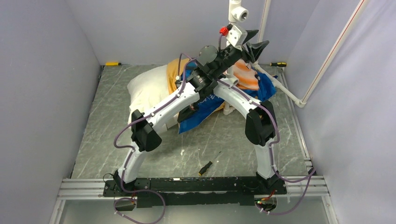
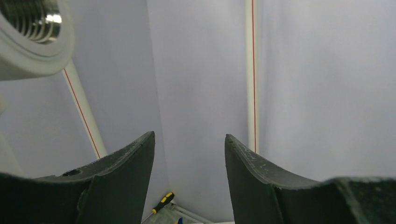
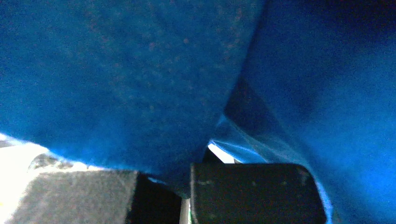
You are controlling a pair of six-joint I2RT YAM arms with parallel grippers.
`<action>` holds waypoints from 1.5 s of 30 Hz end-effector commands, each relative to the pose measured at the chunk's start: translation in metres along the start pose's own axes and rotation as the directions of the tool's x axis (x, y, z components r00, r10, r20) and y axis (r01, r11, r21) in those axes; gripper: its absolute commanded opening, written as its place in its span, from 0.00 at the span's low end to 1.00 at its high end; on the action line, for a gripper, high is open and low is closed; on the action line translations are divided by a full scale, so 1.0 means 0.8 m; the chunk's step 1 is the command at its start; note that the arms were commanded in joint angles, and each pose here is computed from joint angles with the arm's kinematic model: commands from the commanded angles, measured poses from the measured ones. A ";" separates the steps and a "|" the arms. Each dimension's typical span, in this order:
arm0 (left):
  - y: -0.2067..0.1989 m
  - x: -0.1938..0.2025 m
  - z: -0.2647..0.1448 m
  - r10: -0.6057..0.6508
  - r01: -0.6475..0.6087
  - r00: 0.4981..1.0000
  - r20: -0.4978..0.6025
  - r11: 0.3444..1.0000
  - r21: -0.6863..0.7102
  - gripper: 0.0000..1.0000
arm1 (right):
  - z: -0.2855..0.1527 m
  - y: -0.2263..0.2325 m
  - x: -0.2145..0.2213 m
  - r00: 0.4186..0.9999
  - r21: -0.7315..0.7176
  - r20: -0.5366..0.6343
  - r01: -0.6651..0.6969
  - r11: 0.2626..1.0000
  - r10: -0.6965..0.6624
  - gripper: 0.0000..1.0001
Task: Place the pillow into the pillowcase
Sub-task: Stuff the pillow into the pillowcase.
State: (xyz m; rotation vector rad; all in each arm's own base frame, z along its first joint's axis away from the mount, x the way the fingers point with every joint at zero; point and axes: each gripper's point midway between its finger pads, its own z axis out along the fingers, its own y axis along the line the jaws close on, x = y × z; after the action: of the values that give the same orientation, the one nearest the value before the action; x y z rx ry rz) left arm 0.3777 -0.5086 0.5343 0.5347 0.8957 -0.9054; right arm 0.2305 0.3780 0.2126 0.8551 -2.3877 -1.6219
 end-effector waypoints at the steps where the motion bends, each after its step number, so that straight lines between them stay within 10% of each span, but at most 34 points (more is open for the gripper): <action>1: 0.033 -0.037 -0.013 0.067 -0.067 0.998 -0.002 0.997 -0.039 0.63 | 0.008 0.009 -0.002 1.000 -0.013 -0.013 0.004 1.000 -0.004 0.00; 25: -0.041 -0.095 -0.068 0.144 -0.131 0.989 -0.032 0.954 0.270 0.95 | 0.026 0.038 -0.022 0.993 -0.132 -0.011 0.112 0.985 -0.114 0.00; 45: 0.012 -0.107 -0.103 0.148 -0.134 0.977 -0.151 0.986 0.098 0.99 | 0.032 0.014 -0.017 0.994 -0.091 -0.060 0.088 0.992 -0.094 0.00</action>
State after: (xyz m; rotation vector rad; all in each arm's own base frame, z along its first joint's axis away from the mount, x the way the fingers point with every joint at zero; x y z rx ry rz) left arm 0.3223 -0.4139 0.5549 0.7634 0.9337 -0.7592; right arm 0.2348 0.4008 0.2099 0.9725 -2.2946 -1.6799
